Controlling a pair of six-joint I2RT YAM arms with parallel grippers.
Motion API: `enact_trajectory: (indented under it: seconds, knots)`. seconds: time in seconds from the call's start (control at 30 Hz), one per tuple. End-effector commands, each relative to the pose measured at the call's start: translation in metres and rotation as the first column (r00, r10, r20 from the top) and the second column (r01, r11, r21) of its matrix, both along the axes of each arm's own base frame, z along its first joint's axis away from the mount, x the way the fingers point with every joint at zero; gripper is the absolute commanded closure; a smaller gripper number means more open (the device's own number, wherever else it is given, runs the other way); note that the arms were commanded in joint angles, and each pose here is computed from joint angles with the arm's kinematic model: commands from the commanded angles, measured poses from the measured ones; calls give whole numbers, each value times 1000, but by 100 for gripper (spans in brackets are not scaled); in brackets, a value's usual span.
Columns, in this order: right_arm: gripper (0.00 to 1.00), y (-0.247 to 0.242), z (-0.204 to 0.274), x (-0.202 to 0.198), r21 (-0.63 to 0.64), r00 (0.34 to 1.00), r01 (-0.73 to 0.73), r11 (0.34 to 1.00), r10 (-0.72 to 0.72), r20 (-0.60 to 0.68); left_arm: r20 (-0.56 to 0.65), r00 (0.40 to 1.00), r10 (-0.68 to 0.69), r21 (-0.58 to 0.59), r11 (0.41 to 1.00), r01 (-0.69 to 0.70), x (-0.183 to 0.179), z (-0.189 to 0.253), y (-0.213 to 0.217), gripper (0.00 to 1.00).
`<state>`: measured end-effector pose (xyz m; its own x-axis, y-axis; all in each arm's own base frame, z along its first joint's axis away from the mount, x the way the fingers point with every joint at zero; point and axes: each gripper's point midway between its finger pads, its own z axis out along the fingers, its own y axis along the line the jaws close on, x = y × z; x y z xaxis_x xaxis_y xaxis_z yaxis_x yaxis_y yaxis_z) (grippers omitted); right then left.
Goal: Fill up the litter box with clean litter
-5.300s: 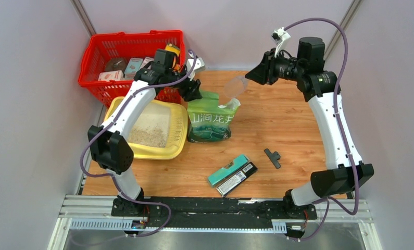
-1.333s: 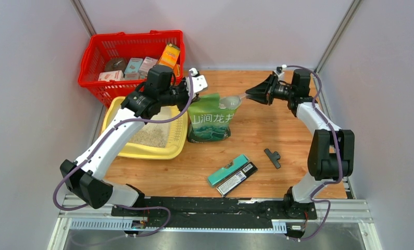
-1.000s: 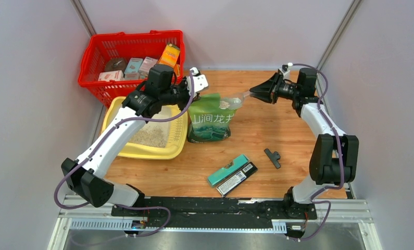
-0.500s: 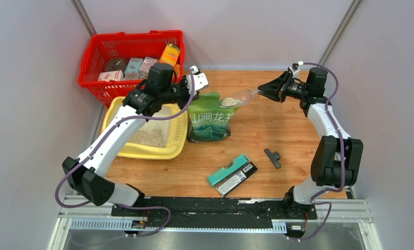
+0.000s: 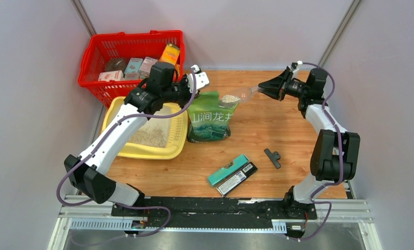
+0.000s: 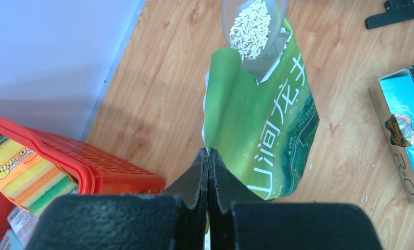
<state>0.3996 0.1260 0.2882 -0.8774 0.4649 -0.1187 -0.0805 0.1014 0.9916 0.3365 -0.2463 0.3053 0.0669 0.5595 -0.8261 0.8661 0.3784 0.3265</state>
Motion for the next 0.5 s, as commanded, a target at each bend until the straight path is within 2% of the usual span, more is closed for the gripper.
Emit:
enact_trajectory:
  seconds: [0.0, 0.47]
  knots:
    - [100, 0, 25, -3, 2, 996, -28, 1000, 28, 83, 49, 998, 50, 14, 999, -51, 15, 12, 7, 100]
    - [100, 27, 45, -22, -7, 992, -102, 995, 102, 75, 39, 984, 173, 5, 985, -173, 53, 11, 4, 100]
